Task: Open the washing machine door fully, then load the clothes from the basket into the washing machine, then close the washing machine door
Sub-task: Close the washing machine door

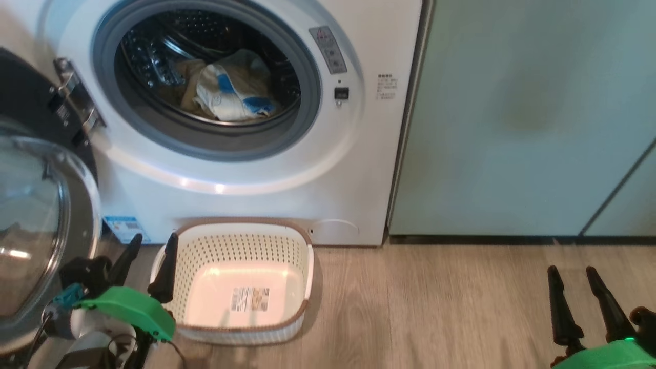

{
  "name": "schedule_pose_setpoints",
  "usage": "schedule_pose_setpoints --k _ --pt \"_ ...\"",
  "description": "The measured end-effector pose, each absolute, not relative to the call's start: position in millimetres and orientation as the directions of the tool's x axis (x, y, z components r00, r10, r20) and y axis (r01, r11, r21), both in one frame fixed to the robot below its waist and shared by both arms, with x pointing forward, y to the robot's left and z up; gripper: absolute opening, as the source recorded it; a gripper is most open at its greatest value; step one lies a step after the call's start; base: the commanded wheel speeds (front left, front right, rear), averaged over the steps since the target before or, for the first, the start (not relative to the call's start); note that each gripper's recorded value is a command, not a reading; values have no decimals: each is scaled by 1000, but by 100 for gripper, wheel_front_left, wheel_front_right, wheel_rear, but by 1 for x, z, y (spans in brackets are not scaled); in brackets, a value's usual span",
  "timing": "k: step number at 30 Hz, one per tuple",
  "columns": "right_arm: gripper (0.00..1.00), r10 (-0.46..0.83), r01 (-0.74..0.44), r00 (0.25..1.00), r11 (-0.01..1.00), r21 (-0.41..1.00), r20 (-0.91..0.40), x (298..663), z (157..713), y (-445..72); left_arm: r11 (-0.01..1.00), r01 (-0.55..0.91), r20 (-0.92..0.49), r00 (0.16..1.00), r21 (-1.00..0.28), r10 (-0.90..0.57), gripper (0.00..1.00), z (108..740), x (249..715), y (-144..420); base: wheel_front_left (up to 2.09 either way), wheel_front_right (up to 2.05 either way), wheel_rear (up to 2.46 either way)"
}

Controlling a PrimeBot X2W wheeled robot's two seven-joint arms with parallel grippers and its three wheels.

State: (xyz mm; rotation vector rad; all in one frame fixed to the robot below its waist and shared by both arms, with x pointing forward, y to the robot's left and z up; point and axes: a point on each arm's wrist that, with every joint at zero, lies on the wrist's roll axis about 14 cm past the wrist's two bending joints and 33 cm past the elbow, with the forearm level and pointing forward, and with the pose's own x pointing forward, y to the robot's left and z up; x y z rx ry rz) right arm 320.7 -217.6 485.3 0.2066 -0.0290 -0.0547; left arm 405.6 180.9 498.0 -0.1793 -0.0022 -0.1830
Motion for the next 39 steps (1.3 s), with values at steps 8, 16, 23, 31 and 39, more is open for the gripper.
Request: schedule_pose_setpoints --k 8,16,23,31,39 --pt "100 -58 52 998 977 209 20 320 484 -217 968 178 23 984 -179 -177 100 499 406 182 -206 205 1" --pt "100 -61 59 998 976 211 3 315 479 -217 968 179 22 984 -178 -178 100 499 405 180 -117 117 0" --pt "100 -54 52 999 976 211 4 317 479 -215 970 152 31 988 -192 -149 100 500 405 186 -20 20 0" --pt "100 -25 23 1000 977 210 7 324 480 -207 975 122 40 992 -185 -117 100 502 399 195 0 0 0" --pt "100 51 -52 999 976 210 9 338 481 -184 981 33 57 998 -190 -23 100 507 384 225 0 0 0"
